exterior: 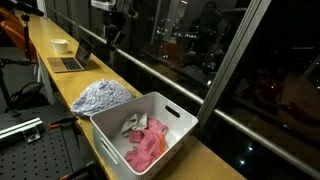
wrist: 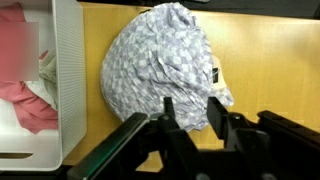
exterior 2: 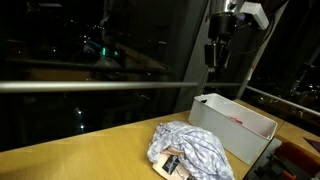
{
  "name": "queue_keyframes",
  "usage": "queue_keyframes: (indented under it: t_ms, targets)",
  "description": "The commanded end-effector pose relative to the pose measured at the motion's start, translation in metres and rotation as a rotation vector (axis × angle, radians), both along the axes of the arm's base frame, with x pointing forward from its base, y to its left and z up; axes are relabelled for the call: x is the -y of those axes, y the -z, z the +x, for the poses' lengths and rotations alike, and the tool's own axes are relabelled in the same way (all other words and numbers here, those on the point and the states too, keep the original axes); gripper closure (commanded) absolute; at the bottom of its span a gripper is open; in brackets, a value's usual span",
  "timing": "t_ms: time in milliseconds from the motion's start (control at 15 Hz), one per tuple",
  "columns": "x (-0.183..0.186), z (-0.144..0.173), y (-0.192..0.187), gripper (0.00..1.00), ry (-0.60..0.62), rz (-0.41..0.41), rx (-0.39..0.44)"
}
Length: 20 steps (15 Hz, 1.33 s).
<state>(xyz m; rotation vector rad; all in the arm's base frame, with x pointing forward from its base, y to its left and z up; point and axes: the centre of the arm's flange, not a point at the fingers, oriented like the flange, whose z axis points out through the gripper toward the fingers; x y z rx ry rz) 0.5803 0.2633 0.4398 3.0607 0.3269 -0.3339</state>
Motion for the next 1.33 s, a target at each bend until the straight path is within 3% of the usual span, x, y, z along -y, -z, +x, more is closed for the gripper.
queue_keyframes:
  t_ms: [0, 267, 733, 1267]
  targets:
    - [0.054, -0.019, -0.008, 0.27, 0.008, 0.05, 0.037]
    - [0.131, -0.023, -0.019, 0.01, 0.039, 0.038, 0.091]
    - [0.235, -0.02, 0.024, 0.0, 0.027, 0.055, 0.086]
    - [0.286, -0.009, 0.101, 0.0, 0.026, 0.054, 0.072]
